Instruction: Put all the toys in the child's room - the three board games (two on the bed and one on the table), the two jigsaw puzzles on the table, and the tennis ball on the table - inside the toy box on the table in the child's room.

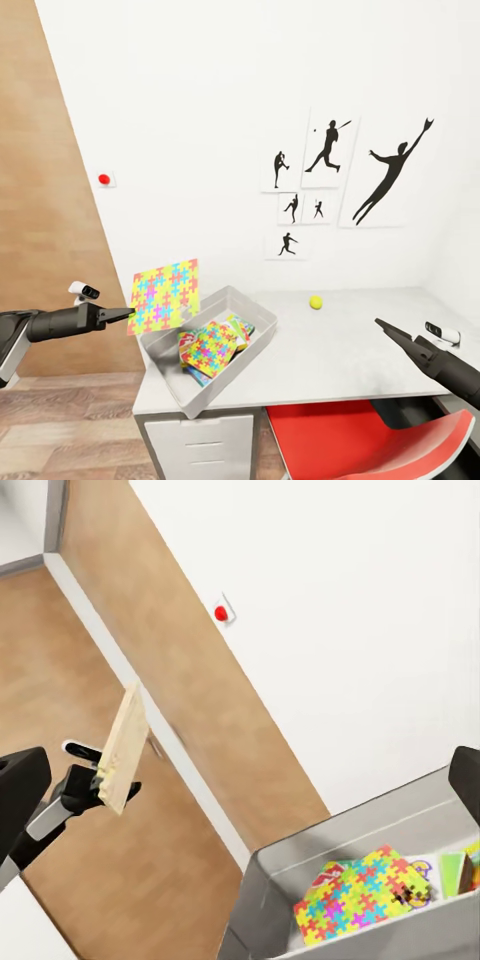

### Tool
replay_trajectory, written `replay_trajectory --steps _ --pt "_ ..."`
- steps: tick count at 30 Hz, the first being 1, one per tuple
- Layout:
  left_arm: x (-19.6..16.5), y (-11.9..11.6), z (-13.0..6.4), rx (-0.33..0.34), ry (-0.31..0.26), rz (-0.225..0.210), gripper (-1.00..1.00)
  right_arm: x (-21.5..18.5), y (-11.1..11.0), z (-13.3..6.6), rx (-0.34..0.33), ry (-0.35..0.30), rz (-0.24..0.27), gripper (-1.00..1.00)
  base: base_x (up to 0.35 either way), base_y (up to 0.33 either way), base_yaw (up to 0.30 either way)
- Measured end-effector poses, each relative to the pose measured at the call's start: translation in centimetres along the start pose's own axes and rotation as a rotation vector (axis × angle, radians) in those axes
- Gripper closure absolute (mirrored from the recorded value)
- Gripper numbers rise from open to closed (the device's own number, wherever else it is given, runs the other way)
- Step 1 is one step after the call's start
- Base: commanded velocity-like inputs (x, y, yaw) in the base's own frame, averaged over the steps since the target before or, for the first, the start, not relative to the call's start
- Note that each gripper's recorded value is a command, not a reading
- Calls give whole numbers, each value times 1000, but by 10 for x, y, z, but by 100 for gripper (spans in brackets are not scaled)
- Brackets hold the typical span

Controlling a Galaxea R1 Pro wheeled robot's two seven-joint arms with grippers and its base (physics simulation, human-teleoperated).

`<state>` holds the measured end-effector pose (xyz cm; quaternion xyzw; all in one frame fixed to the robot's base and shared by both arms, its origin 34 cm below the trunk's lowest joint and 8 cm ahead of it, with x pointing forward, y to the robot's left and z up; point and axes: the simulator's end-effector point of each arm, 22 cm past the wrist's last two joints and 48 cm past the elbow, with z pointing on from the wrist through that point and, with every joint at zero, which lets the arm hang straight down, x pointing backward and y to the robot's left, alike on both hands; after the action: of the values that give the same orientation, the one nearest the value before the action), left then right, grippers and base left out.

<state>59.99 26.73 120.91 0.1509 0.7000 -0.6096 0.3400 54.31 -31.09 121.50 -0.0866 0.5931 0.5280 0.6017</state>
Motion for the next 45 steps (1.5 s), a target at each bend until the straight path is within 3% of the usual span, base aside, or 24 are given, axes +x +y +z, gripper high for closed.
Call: replay_trajectory --steps 36,45 --pt "1 -1 1 1 2 4 100 -1 1 0 -1 0 1 -100 74 2 -55" --pt "7 2 9 -2 20 -9 100 0 -1 0 7 1 1 -100 0 0 0"
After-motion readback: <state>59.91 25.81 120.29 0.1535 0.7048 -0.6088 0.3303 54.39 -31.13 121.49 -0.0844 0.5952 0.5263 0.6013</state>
